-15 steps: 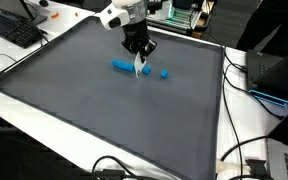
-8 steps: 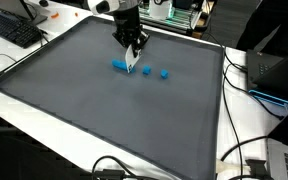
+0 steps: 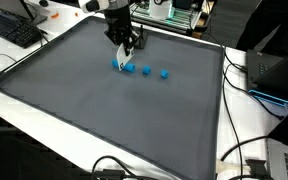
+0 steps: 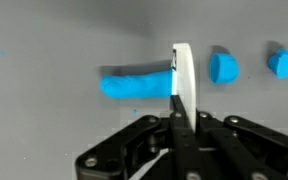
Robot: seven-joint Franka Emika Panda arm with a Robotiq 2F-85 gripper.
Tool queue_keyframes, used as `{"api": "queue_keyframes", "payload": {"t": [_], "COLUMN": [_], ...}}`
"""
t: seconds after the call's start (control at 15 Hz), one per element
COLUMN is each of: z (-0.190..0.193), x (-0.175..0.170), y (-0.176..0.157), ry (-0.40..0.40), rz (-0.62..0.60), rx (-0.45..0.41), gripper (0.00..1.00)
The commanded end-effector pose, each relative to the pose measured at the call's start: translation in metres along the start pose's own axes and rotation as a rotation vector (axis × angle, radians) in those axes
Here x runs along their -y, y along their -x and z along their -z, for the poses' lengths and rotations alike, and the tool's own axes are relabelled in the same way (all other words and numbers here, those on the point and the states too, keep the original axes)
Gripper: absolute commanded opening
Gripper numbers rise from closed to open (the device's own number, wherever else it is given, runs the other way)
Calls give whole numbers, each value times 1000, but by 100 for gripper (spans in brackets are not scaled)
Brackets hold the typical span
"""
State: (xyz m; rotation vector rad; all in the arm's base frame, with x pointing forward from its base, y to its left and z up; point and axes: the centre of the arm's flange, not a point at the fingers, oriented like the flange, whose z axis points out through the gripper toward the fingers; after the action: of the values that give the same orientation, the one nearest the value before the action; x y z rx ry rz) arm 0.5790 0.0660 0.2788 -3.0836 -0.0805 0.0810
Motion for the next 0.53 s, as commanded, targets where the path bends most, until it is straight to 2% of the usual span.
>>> {"api": "queue_keyframes", "payload": {"t": [0.0, 0.47], "z": [-9, -28], "x": [-7, -10], "y": [3, 2], "ry": [11, 22], "rz": [5, 18], "rx": [19, 43], "gripper": [1, 1]}}
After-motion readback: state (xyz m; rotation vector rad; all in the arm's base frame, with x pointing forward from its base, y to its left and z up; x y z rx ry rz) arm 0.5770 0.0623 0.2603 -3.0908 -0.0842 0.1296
